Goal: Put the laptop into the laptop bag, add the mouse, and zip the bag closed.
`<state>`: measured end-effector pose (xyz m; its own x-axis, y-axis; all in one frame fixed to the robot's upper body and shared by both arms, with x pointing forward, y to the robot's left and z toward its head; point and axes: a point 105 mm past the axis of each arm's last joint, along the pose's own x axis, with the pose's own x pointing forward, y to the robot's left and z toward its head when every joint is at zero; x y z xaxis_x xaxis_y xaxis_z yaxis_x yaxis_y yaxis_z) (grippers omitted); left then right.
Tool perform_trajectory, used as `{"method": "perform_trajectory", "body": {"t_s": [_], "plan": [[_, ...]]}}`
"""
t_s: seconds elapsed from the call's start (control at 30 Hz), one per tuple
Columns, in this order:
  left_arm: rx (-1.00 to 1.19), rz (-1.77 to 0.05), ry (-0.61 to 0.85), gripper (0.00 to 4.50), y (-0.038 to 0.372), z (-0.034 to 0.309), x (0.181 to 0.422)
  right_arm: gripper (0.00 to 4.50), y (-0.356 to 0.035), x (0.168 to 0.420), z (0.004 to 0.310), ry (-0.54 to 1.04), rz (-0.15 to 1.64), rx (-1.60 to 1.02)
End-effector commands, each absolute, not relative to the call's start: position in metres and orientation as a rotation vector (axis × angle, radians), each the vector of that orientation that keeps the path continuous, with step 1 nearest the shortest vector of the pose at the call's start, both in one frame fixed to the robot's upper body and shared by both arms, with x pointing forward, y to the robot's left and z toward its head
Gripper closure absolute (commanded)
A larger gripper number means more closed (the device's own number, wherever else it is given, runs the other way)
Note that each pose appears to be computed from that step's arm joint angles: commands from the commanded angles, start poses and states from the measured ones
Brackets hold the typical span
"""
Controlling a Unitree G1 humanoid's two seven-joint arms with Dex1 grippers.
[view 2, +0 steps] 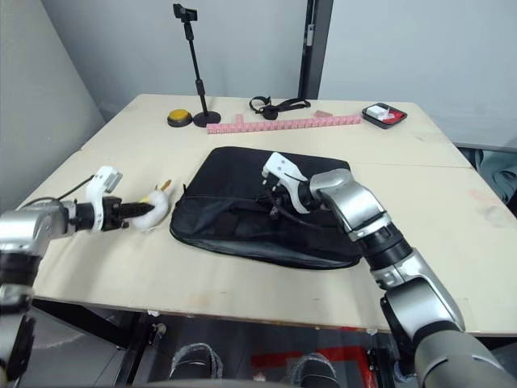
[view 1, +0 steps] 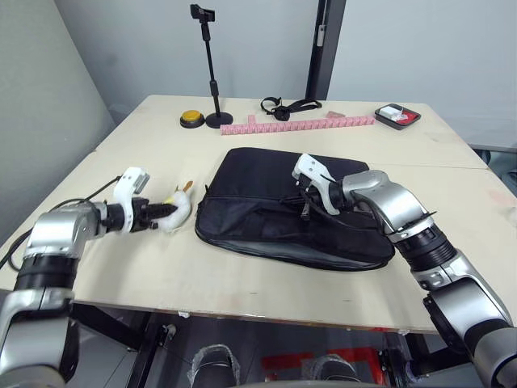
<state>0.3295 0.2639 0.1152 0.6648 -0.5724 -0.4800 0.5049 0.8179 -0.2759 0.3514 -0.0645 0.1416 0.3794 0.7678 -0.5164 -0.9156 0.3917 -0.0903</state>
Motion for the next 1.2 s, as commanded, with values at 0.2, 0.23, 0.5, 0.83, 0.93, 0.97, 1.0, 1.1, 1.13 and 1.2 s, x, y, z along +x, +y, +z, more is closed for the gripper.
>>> {"method": "perform_trajectory", "body": {"t_s": [0.2, 0.23, 0.5, 0.83, 0.93, 0.97, 1.0, 1.1, 1.13, 1.2], "plan": [[-0.075, -0.669, 0.544, 4.47, 0.26, 0.139, 0.292, 4.5, -0.069, 0.351, 0.126, 0.507, 1.098, -0.434], [-0.076, -0.674, 0.552, 4.47, 0.259, 0.138, 0.287, 4.5, -0.069, 0.351, 0.125, 0.512, 1.1, -0.433], [-0.044, -0.663, 0.622, 4.47, 0.259, 0.113, 0.265, 4.5, -0.061, 0.349, 0.125, 0.51, 1.13, -0.435], [-0.008, -0.852, 0.472, 4.47, 0.215, 0.129, 0.243, 4.5, -0.056, 0.345, 0.121, 0.529, 1.158, -0.439], [0.019, -0.933, 0.485, 4.47, 0.203, 0.13, 0.229, 4.5, -0.056, 0.345, 0.122, 0.534, 1.166, -0.443], [0.049, -0.97, 0.515, 4.47, 0.201, 0.128, 0.222, 4.5, -0.056, 0.345, 0.123, 0.532, 1.169, -0.446], [0.087, -0.992, 0.545, 4.47, 0.2, 0.124, 0.217, 4.5, -0.055, 0.346, 0.124, 0.532, 1.17, -0.447], [0.181, -0.995, 0.596, 4.47, 0.202, 0.114, 0.216, 4.5, -0.055, 0.347, 0.125, 0.533, 1.174, -0.451], [0.199, -0.99, 0.605, 4.47, 0.203, 0.112, 0.218, 4.5, -0.054, 0.347, 0.125, 0.535, 1.175, -0.454], [0.235, -1.004, 0.605, 4.47, 0.197, 0.107, 0.22, 4.5, -0.054, 0.347, 0.125, 0.536, 1.179, -0.457]]}}
